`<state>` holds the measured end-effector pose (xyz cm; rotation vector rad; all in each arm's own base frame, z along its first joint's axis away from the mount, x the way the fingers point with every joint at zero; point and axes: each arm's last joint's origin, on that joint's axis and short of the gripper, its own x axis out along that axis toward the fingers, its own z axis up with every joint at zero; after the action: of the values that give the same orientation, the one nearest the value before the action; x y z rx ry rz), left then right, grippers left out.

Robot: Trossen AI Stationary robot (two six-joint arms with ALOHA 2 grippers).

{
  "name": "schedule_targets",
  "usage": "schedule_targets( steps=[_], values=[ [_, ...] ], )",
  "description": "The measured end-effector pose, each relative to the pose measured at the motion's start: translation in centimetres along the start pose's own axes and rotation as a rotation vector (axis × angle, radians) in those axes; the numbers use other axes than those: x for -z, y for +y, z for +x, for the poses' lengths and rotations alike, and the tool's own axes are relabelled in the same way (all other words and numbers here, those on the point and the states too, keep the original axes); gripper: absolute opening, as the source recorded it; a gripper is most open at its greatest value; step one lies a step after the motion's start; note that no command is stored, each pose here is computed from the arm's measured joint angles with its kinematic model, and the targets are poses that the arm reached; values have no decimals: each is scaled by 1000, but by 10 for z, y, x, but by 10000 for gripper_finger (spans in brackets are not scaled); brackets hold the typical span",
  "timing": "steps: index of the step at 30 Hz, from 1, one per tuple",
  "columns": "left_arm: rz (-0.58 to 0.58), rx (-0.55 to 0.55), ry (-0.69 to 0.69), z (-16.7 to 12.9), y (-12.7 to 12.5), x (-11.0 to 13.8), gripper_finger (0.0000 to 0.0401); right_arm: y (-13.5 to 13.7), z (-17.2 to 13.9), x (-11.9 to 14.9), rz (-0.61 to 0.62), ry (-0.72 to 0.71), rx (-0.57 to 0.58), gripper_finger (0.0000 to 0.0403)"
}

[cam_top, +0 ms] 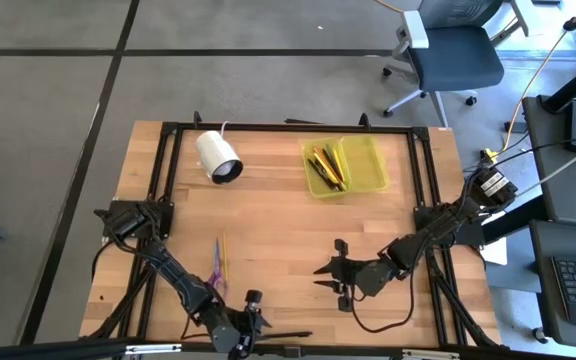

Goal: Pick & place school supplies into a supply box
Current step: Put the black pen into the yellow supply box

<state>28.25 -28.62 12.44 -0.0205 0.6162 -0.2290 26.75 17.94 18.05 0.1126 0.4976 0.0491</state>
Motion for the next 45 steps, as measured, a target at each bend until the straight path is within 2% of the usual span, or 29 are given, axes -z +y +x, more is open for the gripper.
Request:
schedule_targets(
  steps=[14,22,26,31,36,39,42,45],
  values=[
    [-5,4,4,1,0,1,127,0,0,0,-5,0,1,114],
    [-22,42,7,20,-2,19,127,0,0,0,-7,0,1,114],
    [-66,-6,14,25,-1,27,125,0,0,0,-7,0,1,114],
    [-153,-64,55,32,8,33,96,0,0,0,4,1,0,114],
    [-182,-85,61,37,17,31,48,3,0,2,53,50,-99,114],
    [-194,-92,61,39,22,30,23,6,3,7,64,74,-114,114],
    [-202,-110,58,40,26,28,14,11,7,18,50,96,-98,114],
    [-204,-150,47,42,32,27,22,19,16,35,34,120,-98,114]
  ],
)
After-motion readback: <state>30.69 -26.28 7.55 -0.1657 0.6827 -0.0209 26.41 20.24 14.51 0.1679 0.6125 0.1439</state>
